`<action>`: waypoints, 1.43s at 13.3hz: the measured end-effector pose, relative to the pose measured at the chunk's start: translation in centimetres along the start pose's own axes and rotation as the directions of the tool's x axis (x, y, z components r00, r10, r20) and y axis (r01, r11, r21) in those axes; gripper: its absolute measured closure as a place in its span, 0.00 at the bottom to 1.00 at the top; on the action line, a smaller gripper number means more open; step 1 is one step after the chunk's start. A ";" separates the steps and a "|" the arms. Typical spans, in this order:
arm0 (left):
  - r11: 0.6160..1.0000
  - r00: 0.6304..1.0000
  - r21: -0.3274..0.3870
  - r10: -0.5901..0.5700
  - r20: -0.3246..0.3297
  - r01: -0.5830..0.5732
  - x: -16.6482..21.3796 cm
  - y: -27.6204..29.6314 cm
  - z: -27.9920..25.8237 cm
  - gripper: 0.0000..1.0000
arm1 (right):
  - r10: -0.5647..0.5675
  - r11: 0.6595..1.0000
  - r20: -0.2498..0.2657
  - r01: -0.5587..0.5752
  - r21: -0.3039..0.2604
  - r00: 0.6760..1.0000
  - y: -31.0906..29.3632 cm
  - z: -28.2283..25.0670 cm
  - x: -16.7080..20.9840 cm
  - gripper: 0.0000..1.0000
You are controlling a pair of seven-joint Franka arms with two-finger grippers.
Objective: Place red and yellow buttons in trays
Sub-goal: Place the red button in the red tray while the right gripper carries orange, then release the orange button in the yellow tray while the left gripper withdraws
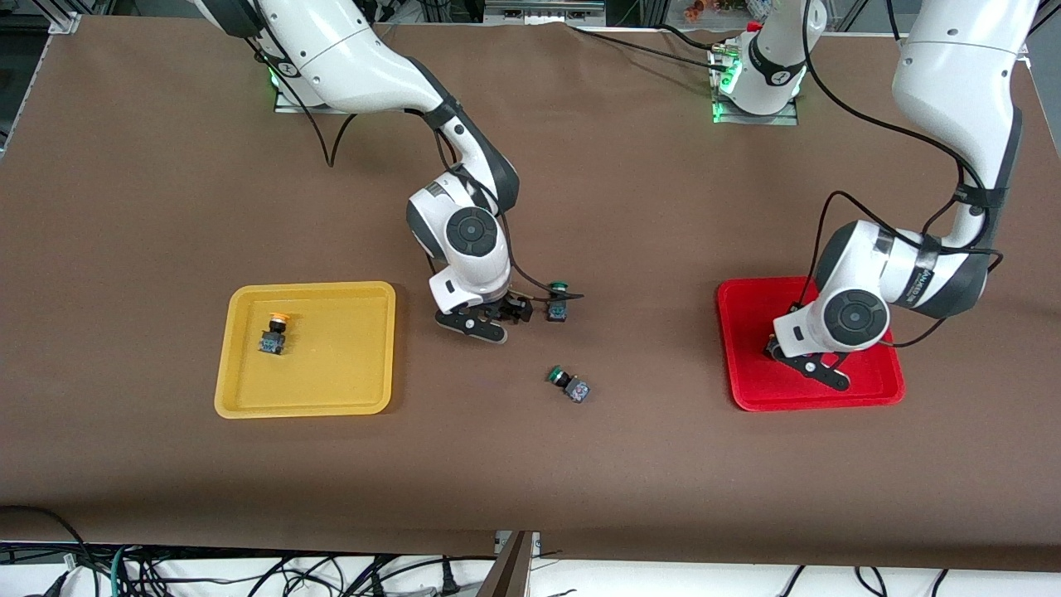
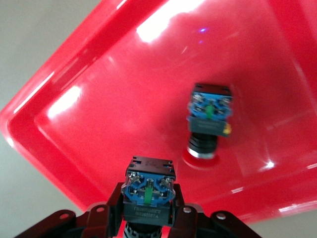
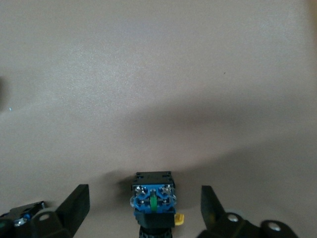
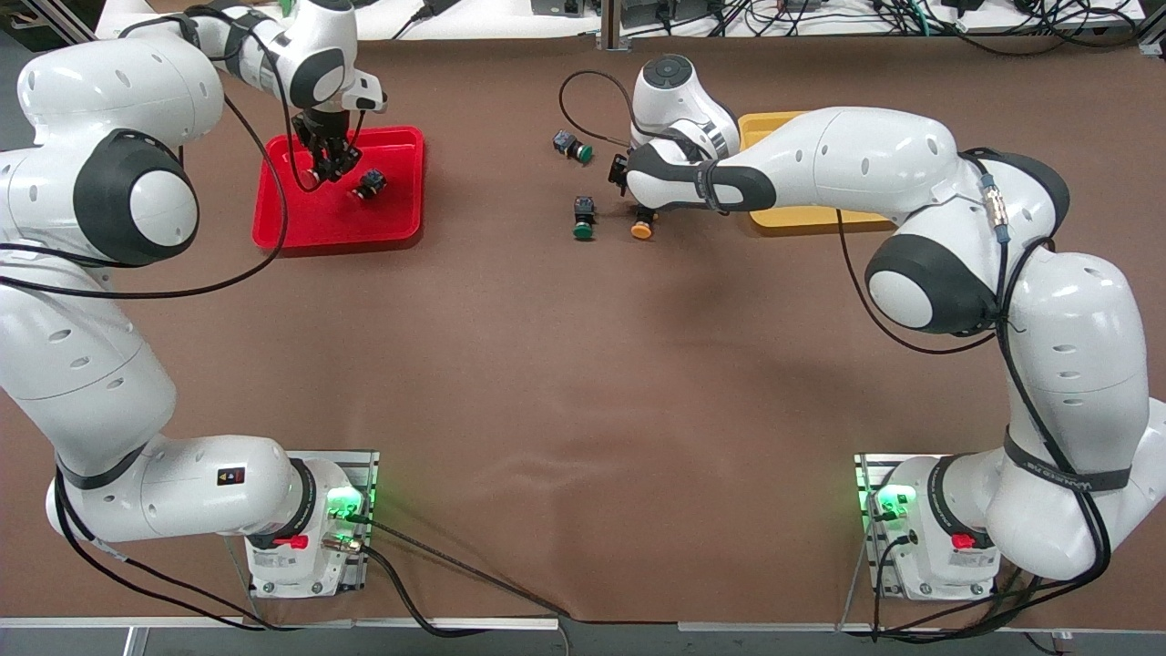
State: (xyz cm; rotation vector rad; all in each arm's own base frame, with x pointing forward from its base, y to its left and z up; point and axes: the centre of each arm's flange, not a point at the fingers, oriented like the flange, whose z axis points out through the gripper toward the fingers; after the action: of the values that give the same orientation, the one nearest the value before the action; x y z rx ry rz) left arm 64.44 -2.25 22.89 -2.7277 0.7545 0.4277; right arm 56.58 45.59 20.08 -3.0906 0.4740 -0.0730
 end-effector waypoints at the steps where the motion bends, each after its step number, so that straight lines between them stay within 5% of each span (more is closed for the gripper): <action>1: 1.000 1.000 -0.012 0.012 -0.014 -0.012 -0.3 -1.4 1.2 0.59 | -0.003 1.000 0.000 0.003 0.000 1.000 -0.1 0.0 -0.1 0.20; 5: 0.999 0.999 -0.041 0.030 -0.018 -0.031 -1.0 -3.3 3.9 0.54 | -0.012 1.000 0.003 0.012 -0.006 1.000 -0.2 0.4 -0.4 0.60; 11: 0.999 0.999 -0.017 0.029 0.023 -0.028 -2.5 -3.0 -2.5 0.00 | -0.099 0.994 0.013 0.099 -0.039 0.995 2.6 -1.4 3.9 0.60; 15: 0.999 0.998 0.035 -0.032 0.045 0.030 -8.8 -2.1 -16.9 0.00 | -0.210 0.972 0.092 0.218 -0.090 0.973 12.2 -6.7 13.3 0.60; 19: 0.993 0.995 -0.062 -0.096 0.020 0.097 -13.1 -1.9 -25.3 0.00 | -0.267 0.953 0.174 0.286 -0.095 0.948 22.8 -5.8 20.0 0.60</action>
State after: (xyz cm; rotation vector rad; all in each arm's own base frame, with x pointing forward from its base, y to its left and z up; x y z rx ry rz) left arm 59.93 -3.42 51.06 -2.8012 0.6117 0.4596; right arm 68.51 17.85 26.32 -3.2212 0.0367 0.2058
